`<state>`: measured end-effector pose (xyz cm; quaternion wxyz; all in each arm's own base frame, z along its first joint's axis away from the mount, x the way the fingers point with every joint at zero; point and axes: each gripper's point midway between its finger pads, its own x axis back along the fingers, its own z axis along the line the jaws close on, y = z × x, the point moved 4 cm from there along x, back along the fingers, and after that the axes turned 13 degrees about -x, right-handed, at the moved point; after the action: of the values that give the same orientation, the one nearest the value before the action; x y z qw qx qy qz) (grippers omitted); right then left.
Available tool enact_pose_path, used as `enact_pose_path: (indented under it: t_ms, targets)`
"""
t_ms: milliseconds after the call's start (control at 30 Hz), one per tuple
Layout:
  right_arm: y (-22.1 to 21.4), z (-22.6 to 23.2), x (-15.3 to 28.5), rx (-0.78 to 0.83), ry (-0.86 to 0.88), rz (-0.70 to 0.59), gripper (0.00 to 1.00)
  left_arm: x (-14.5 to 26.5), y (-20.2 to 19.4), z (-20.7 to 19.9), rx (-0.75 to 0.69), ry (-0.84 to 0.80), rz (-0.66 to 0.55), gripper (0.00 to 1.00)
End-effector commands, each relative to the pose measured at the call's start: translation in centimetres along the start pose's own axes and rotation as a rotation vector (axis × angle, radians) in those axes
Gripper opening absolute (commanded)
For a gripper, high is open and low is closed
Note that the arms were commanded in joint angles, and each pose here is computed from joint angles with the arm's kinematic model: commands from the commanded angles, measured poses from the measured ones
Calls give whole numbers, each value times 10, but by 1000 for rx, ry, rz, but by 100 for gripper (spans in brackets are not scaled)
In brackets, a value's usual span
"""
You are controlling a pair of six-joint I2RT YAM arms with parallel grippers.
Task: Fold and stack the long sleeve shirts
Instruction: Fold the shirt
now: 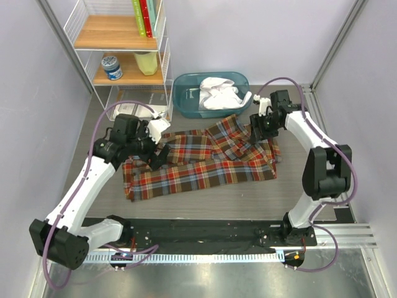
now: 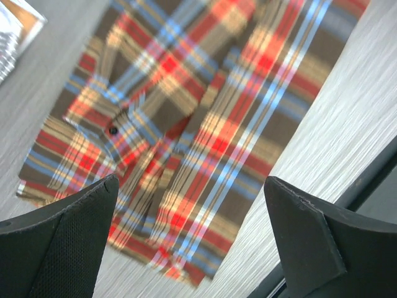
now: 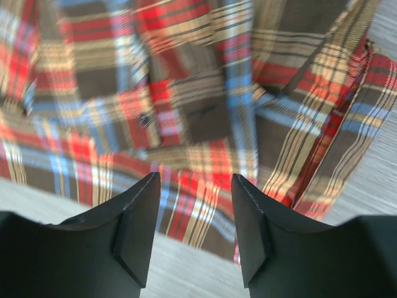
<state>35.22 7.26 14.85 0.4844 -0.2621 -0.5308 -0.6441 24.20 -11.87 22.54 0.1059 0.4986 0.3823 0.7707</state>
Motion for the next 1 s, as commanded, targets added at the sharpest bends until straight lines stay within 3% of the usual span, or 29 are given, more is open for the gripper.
enact_pose_path:
  t_ms: [0,133,600,700,867,967]
  targets:
    - [25,-2,-12,-121,34,-42,53,15,38,7,60,62,-185,100]
    - [22,-6,-29,-157,34,-12,47,20,36,5,49,80,-193,100]
    - [7,-13,-65,-213,61,49,46,20,34,2,10,71,-206,100]
    - [7,-9,-65,-219,93,51,38,19,35,4,10,77,-204,100]
    - [6,-1,-58,-267,156,51,4,16,35,12,11,108,-196,100]
    - [11,13,-37,-381,302,1,1,10,33,18,11,142,-188,100]
